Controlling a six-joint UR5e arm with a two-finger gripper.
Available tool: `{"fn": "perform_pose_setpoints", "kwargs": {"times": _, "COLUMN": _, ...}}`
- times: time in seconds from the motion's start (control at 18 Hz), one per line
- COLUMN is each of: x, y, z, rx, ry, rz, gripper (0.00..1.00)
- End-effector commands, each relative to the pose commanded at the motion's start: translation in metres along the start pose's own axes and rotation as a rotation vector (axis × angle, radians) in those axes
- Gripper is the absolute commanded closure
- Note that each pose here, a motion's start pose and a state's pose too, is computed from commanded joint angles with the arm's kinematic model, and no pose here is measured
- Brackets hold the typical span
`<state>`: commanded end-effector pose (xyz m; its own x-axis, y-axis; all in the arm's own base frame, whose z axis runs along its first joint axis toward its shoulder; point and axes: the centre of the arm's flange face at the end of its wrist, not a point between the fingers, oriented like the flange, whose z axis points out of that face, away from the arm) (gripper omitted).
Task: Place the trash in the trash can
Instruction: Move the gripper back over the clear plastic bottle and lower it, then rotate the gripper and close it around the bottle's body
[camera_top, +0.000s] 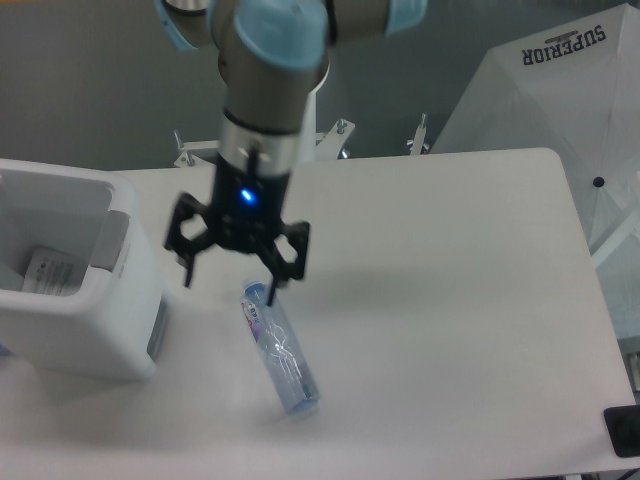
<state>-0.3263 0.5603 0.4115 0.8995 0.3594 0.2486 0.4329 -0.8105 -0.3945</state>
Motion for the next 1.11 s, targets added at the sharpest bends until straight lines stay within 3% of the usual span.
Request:
{"fn": "perform_pose_setpoints", "kwargs": {"times": 0.39, "x": -0.051, "y": -0.007, "z": 0.085, "rx": -0.17, "ry": -0.11, "rz": -0.137, "gripper": 0.0}}
{"fn": "perform_pose_setpoints", "kwargs": {"times": 0.56, "x": -0.063, "y": -0.014, "z": 0.105, "rx": -0.249, "ry": -0.11, "rz": -0.183, "gripper": 0.0}}
{"fn": "perform_pose_setpoints", "kwargs": {"times": 1.11, "x": -0.067, "y": 0.005, "z": 0.171, "rx": -0.469, "ry": -0.135, "rz": -0.194, "gripper": 0.0}}
